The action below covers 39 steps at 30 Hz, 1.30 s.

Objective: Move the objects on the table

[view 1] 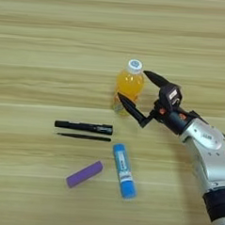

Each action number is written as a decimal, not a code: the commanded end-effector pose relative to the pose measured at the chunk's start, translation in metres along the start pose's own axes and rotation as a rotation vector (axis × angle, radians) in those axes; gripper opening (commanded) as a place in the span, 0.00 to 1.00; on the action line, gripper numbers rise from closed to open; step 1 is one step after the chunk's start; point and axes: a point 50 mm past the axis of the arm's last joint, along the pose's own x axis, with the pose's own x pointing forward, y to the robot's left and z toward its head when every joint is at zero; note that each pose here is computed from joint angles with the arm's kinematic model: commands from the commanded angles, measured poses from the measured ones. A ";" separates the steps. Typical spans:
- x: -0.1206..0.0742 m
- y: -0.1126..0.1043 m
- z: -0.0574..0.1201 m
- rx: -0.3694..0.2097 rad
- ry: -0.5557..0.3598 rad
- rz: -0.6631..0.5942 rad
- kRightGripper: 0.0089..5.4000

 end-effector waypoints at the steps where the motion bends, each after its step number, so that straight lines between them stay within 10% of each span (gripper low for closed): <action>1: 0.015 -0.014 0.020 -0.101 -0.060 -0.055 1.00; 23: 0.022 -0.016 0.018 -0.092 -0.028 -0.078 1.00; 30: 0.022 -0.015 0.020 0.003 -0.040 -0.068 1.00; 39: 0.021 -0.012 0.018 0.030 -0.025 -0.053 0.79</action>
